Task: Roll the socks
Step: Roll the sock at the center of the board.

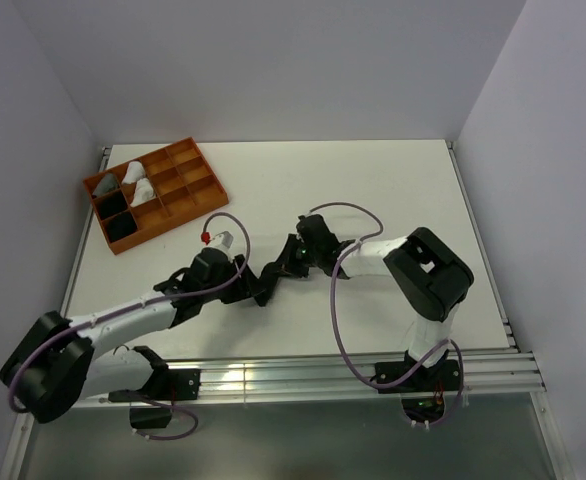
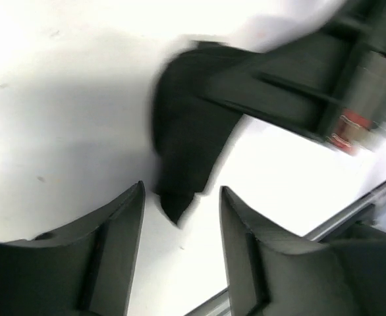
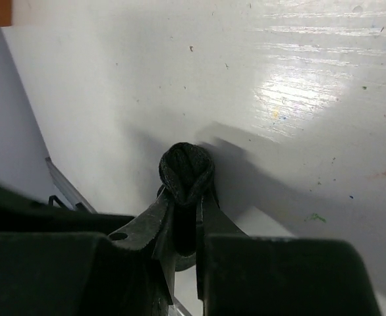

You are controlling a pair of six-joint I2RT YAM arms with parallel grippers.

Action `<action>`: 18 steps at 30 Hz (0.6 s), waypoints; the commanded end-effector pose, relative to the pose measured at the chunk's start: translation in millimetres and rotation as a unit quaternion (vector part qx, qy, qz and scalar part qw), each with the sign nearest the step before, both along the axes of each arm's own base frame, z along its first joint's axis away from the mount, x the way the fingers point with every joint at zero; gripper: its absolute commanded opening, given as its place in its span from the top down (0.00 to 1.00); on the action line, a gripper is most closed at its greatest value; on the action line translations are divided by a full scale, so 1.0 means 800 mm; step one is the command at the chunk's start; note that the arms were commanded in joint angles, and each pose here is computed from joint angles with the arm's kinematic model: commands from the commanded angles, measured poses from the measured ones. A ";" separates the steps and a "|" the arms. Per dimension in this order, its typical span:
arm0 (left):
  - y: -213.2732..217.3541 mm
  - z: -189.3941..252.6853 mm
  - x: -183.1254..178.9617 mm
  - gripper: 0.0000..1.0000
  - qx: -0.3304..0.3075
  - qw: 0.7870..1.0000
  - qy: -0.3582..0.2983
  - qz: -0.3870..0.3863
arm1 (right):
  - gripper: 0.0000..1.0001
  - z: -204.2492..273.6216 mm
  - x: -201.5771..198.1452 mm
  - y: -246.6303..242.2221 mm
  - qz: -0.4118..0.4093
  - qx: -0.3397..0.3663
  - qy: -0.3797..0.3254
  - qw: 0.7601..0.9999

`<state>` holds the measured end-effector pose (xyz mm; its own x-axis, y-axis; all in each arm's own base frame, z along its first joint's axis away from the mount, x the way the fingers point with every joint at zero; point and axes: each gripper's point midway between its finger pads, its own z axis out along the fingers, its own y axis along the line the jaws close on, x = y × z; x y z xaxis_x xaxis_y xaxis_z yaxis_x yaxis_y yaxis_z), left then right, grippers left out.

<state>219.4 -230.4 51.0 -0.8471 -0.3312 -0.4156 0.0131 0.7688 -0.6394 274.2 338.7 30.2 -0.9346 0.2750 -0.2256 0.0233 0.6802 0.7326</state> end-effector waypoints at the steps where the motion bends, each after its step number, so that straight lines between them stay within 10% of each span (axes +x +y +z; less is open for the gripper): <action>1: 0.024 0.031 0.016 0.41 0.113 0.988 -0.098 0.029 | 1.00 0.003 -0.002 -0.011 -0.005 -0.058 0.004 0.998; 18: -0.057 0.048 0.021 0.31 0.254 0.930 -0.262 -0.055 | 0.92 0.014 -0.007 -0.006 0.005 -0.111 0.041 0.993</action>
